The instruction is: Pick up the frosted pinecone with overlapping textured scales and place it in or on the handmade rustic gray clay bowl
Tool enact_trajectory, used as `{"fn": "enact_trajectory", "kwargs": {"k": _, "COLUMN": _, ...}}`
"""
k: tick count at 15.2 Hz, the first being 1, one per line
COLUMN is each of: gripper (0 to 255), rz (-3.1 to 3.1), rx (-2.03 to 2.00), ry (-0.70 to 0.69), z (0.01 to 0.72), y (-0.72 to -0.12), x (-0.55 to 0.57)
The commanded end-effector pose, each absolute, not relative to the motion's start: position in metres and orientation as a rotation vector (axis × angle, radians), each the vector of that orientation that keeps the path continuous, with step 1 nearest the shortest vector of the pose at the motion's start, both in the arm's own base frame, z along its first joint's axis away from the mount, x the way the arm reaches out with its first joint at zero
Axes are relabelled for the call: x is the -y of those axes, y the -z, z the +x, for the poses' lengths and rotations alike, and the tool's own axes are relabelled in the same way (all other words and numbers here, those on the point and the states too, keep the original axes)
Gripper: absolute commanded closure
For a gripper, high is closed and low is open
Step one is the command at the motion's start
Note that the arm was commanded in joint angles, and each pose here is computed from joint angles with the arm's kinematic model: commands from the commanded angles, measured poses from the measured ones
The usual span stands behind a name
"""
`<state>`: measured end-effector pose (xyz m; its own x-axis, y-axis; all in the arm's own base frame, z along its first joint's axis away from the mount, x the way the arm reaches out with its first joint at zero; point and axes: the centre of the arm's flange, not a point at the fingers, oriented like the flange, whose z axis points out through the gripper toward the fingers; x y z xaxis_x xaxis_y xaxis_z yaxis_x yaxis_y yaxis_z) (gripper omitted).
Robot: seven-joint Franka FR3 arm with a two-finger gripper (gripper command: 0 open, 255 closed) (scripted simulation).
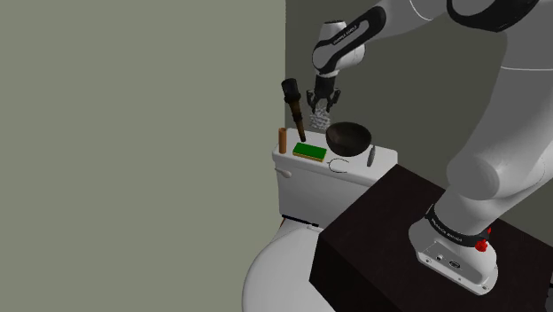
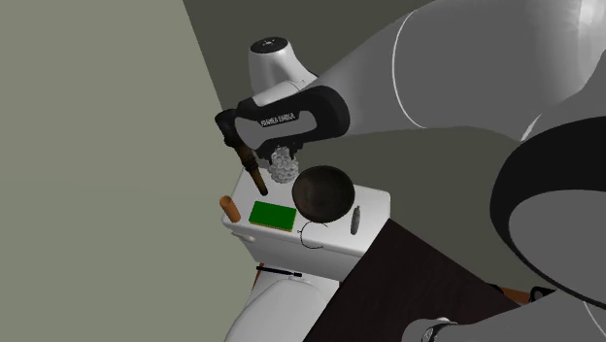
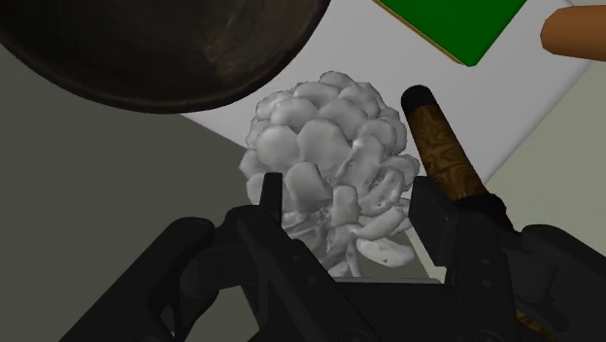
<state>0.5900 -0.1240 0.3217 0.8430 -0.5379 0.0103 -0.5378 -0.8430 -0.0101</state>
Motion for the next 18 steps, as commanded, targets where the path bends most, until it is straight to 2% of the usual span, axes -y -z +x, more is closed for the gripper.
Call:
{"fn": "enact_trajectory", "kwargs": {"k": 1, "gripper": 255, "rz": -3.009, "rx": -0.878, "ry": 0.020, "z": 0.591, "y": -0.332, "x": 0.124}}
{"fn": "enact_trajectory", "kwargs": {"k": 18, "gripper": 255, "rz": -3.009, "rx": -0.878, "ry": 0.020, "z": 0.591, "y": -0.422, "x": 0.124}}
